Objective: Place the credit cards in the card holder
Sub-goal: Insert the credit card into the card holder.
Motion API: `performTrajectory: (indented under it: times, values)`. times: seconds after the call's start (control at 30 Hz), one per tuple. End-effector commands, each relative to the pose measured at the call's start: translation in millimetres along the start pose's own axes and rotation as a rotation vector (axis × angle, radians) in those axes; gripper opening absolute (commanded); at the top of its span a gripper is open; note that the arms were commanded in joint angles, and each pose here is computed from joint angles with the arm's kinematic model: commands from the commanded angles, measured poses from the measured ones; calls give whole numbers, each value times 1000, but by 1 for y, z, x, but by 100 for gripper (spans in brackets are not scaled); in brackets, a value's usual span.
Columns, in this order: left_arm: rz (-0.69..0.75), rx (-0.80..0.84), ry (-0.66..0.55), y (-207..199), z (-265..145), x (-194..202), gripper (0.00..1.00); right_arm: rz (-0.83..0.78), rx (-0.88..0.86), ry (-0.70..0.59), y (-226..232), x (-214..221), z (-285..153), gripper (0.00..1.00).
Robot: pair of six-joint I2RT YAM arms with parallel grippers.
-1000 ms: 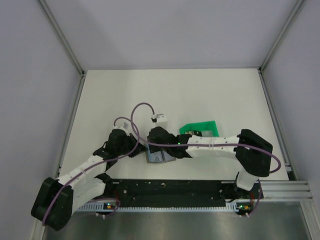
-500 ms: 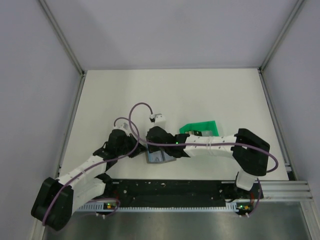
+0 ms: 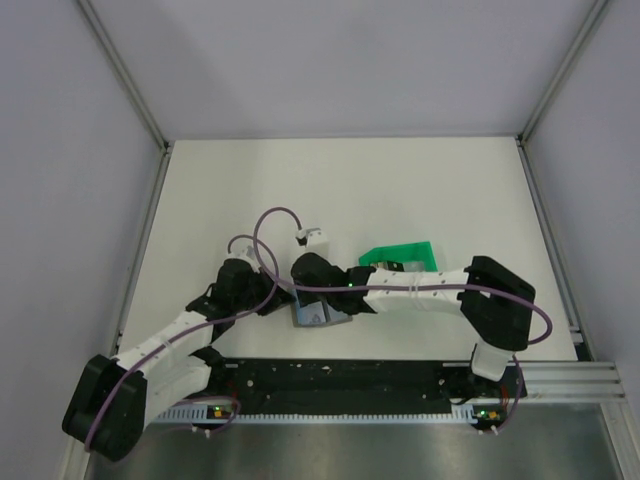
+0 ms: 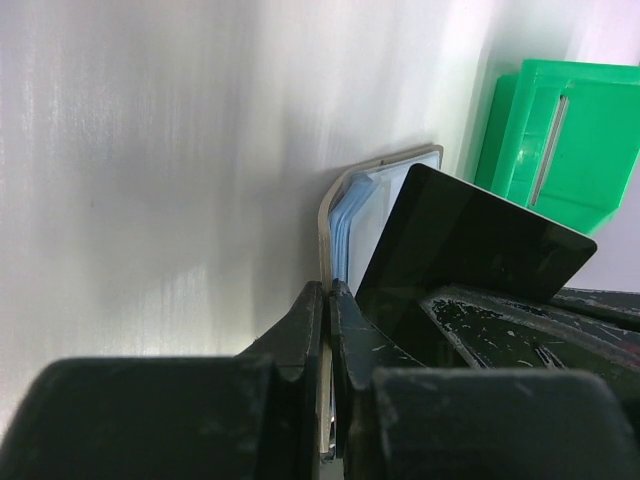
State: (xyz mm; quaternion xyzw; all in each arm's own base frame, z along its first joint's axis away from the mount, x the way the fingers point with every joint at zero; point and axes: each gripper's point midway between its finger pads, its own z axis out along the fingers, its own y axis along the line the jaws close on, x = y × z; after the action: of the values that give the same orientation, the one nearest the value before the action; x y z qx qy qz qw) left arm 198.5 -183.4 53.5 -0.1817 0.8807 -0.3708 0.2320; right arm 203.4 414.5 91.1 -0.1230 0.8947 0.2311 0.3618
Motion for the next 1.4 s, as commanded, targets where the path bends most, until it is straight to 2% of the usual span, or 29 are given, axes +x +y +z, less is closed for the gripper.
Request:
performTrajectory:
  times: [0.0,0.73,1.37]
  values:
    - [12,52,-22,-11,-2,-4,0,-35,11,-35,9,-15,-4,0]
    - [-7,92,-14,-22,-4,-4,0,-98,25,-29,19,-11,-3,0]
    - [-9,74,-26,-17,-6,-5,0,-265,214,-49,8,-14,-17,0]
